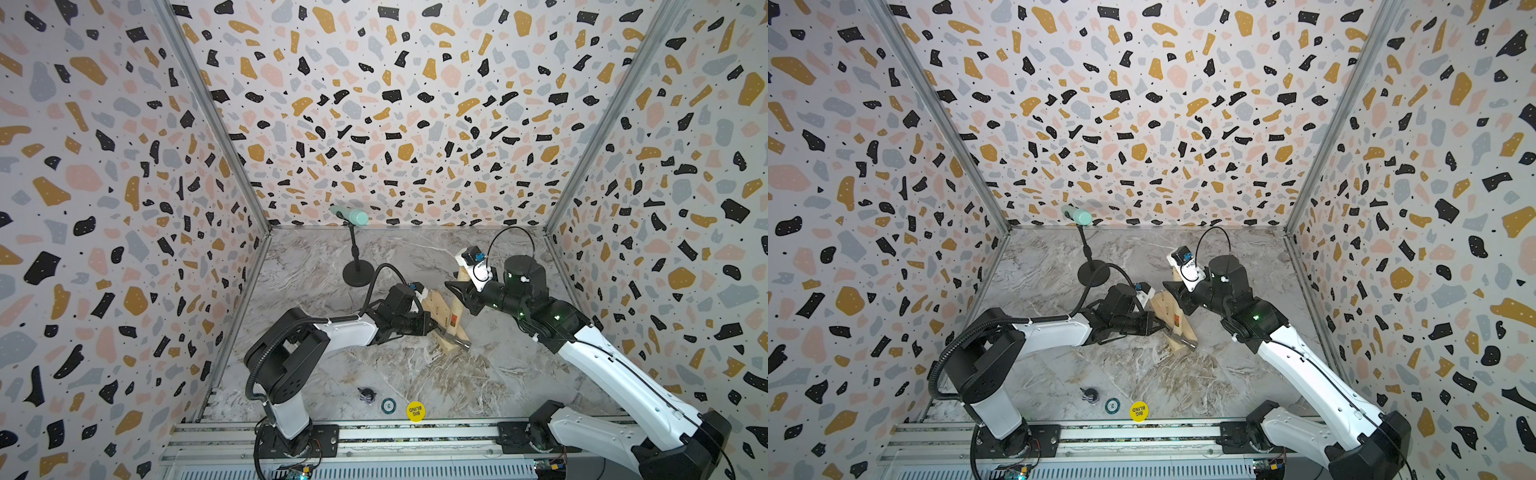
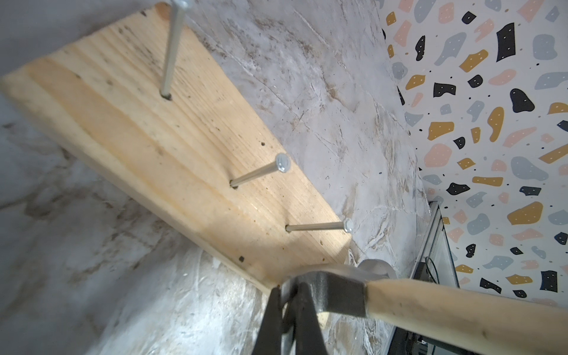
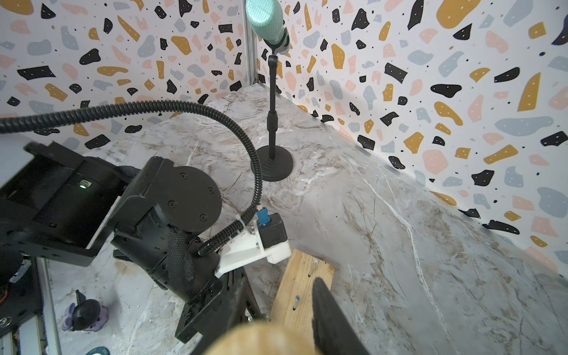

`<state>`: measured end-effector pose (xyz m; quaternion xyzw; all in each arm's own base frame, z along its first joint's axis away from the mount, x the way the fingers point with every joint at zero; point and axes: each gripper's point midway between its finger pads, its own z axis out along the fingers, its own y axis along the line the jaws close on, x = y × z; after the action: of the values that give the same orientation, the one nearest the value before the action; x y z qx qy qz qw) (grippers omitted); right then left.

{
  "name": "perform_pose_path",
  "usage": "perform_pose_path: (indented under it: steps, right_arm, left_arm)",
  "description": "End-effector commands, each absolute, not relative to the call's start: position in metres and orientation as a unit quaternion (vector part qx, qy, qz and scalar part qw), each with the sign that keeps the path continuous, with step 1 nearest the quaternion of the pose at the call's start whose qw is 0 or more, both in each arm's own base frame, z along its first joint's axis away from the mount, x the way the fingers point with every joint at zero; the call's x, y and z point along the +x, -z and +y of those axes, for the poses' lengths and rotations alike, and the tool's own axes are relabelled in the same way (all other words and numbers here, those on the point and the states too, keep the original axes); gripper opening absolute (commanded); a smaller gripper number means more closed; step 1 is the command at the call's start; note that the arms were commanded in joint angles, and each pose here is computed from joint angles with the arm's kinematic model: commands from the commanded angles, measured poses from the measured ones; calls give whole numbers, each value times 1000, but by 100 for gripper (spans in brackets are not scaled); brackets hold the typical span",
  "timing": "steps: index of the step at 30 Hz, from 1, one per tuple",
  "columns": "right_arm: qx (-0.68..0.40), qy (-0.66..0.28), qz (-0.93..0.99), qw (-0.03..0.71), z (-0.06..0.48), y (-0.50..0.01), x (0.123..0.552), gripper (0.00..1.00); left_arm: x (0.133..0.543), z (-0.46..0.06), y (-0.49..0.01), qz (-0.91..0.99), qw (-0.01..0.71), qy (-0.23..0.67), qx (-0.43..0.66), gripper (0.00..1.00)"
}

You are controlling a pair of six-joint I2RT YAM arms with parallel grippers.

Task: Use a claw hammer to pull out a nail
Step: Adjust the hammer at the mounting plate.

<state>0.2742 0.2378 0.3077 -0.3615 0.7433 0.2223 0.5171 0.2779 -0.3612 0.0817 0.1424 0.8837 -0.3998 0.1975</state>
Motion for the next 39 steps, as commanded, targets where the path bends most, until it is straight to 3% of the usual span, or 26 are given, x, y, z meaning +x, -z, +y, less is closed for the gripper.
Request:
perform_pose_path:
  steps: [1, 20, 29, 31, 39]
  right_arm:
    - [-363, -216, 738, 526, 237, -320, 275, 36]
    - [-367, -215, 733, 531, 239, -325, 274, 27]
    - [-370, -215, 729, 534, 240, -328, 273, 4]
    - [-371, -213, 728, 536, 240, -329, 273, 0]
    - [-372, -211, 715, 553, 241, -339, 269, 0]
  left_arm:
    - [280, -359, -74, 888, 202, 382, 157, 0]
    - [282, -362, -77, 886, 203, 388, 154, 0]
    - [284, -363, -81, 883, 203, 396, 150, 0]
    - [284, -363, -81, 882, 203, 398, 150, 1]
    - [285, -365, -87, 878, 202, 407, 150, 14]
